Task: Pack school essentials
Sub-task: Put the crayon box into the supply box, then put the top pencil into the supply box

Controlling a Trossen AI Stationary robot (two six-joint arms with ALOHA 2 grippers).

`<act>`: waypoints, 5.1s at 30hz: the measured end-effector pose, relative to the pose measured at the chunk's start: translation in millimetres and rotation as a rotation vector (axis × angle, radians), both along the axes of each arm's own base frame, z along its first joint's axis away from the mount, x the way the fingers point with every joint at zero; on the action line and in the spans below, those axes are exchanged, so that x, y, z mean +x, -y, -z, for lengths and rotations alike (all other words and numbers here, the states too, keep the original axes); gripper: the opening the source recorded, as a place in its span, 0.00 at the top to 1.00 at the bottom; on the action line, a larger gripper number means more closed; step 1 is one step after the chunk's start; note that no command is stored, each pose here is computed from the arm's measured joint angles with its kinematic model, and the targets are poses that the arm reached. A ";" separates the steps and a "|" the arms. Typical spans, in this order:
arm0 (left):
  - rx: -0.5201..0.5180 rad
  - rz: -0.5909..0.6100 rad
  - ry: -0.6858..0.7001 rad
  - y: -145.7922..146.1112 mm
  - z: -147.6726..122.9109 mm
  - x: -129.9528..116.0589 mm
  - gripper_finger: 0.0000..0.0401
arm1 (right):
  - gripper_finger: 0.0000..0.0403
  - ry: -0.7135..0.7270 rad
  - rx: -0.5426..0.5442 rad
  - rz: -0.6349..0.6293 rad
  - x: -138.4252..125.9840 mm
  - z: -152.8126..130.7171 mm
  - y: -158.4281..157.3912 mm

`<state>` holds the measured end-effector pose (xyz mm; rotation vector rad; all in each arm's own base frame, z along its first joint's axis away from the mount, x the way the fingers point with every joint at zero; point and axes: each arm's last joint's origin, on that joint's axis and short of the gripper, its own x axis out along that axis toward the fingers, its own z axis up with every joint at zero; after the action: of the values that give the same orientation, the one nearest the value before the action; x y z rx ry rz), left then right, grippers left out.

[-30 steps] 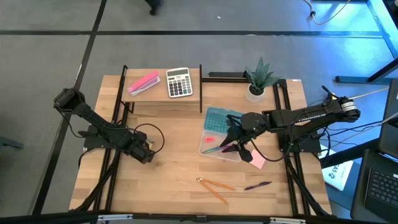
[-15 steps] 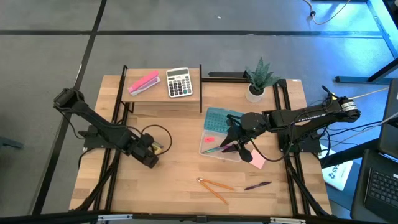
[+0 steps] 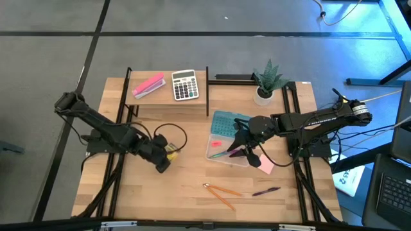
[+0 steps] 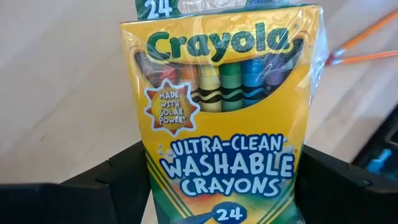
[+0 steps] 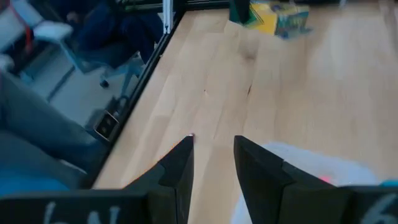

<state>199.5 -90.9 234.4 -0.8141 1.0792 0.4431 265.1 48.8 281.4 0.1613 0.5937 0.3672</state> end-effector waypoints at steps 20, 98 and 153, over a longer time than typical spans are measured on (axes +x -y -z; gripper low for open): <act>0.040 0.153 0.229 4.2 -3.5 53.9 0.23 | 0.71 0.053 0.181 -0.140 -30.5 -31.3 -1.3; 0.540 0.736 0.169 -60.5 47.5 222.8 0.22 | 0.71 -0.043 0.067 0.096 -72.5 -38.5 12.2; 0.507 0.667 0.239 -48.5 5.9 206.1 0.03 | 0.71 -0.034 0.069 0.096 -72.0 -39.2 12.1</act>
<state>405.6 -42.4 228.5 -0.0338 0.8934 0.0377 193.0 36.6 320.6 0.2617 0.6052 0.2925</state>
